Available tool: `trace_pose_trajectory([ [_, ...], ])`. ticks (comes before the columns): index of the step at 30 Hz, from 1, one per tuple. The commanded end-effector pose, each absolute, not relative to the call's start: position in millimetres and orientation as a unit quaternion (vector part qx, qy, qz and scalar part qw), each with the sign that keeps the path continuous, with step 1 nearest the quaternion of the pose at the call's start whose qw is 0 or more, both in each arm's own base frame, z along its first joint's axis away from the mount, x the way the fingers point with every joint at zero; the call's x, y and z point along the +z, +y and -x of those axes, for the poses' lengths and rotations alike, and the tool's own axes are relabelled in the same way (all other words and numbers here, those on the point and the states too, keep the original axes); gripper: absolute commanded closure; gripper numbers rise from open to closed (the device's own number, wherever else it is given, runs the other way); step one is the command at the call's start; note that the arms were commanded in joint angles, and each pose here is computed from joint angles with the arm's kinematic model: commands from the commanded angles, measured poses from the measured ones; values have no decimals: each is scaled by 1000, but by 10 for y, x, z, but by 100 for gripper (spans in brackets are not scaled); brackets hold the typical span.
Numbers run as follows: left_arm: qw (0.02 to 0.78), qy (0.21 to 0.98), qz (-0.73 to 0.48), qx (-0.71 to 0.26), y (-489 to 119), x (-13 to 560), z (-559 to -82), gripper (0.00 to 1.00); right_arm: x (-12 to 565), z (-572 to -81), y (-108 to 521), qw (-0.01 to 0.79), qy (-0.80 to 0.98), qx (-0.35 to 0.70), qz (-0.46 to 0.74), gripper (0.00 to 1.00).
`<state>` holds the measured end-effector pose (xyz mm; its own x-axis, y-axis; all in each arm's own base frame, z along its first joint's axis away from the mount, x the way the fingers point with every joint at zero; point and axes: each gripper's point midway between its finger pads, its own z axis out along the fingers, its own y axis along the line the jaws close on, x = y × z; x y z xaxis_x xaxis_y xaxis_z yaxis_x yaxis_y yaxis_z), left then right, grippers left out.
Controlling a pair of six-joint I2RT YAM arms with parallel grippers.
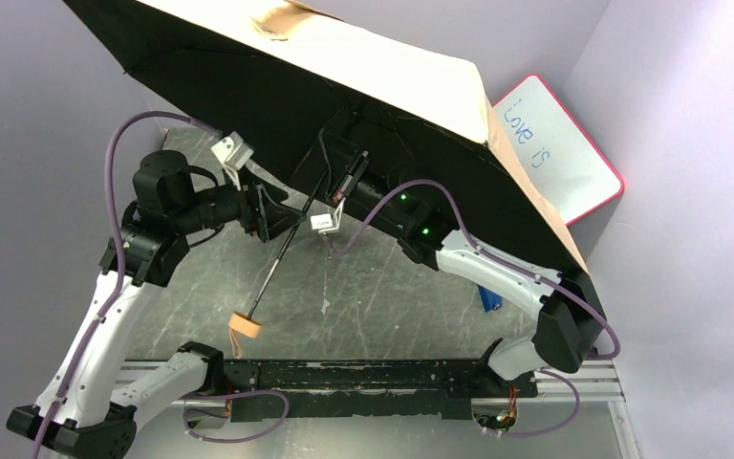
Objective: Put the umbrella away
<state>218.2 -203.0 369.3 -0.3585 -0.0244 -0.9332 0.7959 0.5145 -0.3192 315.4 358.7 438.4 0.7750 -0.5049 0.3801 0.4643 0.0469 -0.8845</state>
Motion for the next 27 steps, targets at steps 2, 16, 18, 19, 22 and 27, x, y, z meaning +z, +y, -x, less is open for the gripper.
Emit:
trace_pose_trajectory([
  [2, 496, 703, -288, -421, -2115, 3674, -2158, 25, 4846, -3029, 3528, 756, -12, -363, 545, 100],
  [16, 475, 731, -282, -399, -2347, 3345, -2401, 55, 4906, -2904, 3516, 779, -23, -339, 527, 100],
  [18, 475, 733, -281, -399, -2383, 3334, -2446, 60, 4897, -2899, 3513, 782, -22, -335, 525, 100],
  [19, 476, 732, -282, -399, -2396, 3340, -2461, 64, 4897, -2892, 3510, 784, -21, -332, 524, 100],
  [22, 483, 731, -279, -395, -2398, 3364, -2504, 76, 4905, -2857, 3499, 792, -22, -323, 518, 100],
  [27, 500, 723, -271, -393, -2382, 3442, -2523, 95, 4834, -2849, 3515, 791, -22, -314, 524, 93],
])
